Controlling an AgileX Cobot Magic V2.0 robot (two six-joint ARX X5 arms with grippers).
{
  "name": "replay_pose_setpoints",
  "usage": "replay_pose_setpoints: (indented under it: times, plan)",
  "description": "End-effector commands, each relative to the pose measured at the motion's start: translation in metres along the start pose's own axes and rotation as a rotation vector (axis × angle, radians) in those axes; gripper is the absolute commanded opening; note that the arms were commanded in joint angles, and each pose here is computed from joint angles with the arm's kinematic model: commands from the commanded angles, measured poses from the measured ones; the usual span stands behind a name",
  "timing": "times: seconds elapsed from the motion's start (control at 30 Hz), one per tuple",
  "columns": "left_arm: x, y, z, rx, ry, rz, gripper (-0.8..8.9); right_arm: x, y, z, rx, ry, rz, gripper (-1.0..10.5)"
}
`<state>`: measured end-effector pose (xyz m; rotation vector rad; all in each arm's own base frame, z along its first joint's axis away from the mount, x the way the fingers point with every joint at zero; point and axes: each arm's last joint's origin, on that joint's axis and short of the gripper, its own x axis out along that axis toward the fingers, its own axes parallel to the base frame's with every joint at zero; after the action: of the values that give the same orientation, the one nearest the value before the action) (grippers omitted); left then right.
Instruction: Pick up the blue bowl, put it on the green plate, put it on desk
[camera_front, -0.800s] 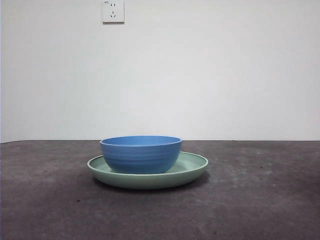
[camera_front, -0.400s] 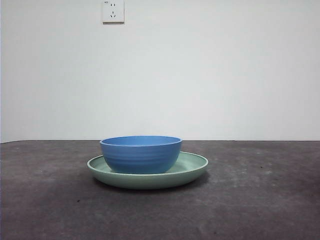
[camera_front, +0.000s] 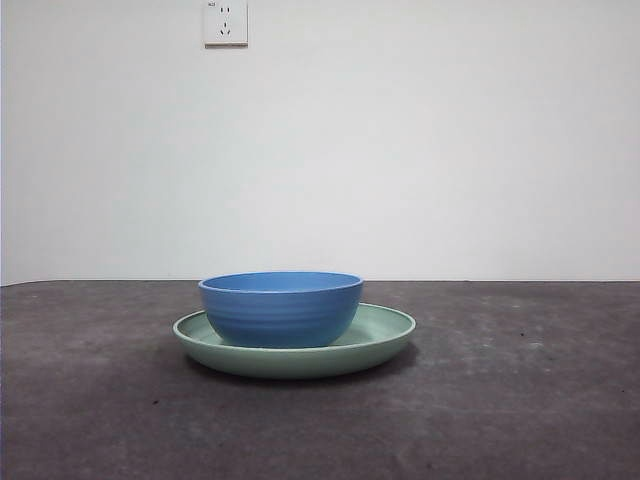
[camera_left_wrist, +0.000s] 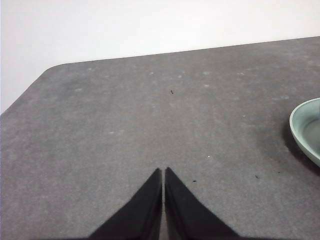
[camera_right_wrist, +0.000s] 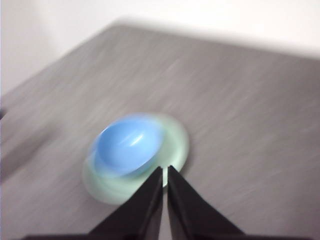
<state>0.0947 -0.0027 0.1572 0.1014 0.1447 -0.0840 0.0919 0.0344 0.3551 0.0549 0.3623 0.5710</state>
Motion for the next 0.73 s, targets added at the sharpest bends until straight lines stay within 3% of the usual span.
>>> replay_pose_setpoints:
  times: [0.03, 0.23, 0.57, 0.73]
  plan:
    - [0.002, -0.001, -0.008, -0.009, 0.029, 0.0, 0.1, -0.008, -0.008, -0.007, -0.055, -0.103, -0.132, 0.1]
    - [0.002, -0.001, -0.008, -0.009, 0.029, 0.0, 0.1, -0.007, -0.02, -0.046, -0.096, -0.268, -0.272, 0.1]
    - [0.002, -0.001, -0.008, -0.009, 0.029, 0.0, 0.1, 0.026, -0.04, -0.125, -0.114, -0.383, -0.302, 0.1]
    - [0.002, -0.001, -0.008, -0.009, 0.029, 0.0, 0.1, 0.036, -0.046, -0.15, -0.072, -0.39, -0.334, 0.1]
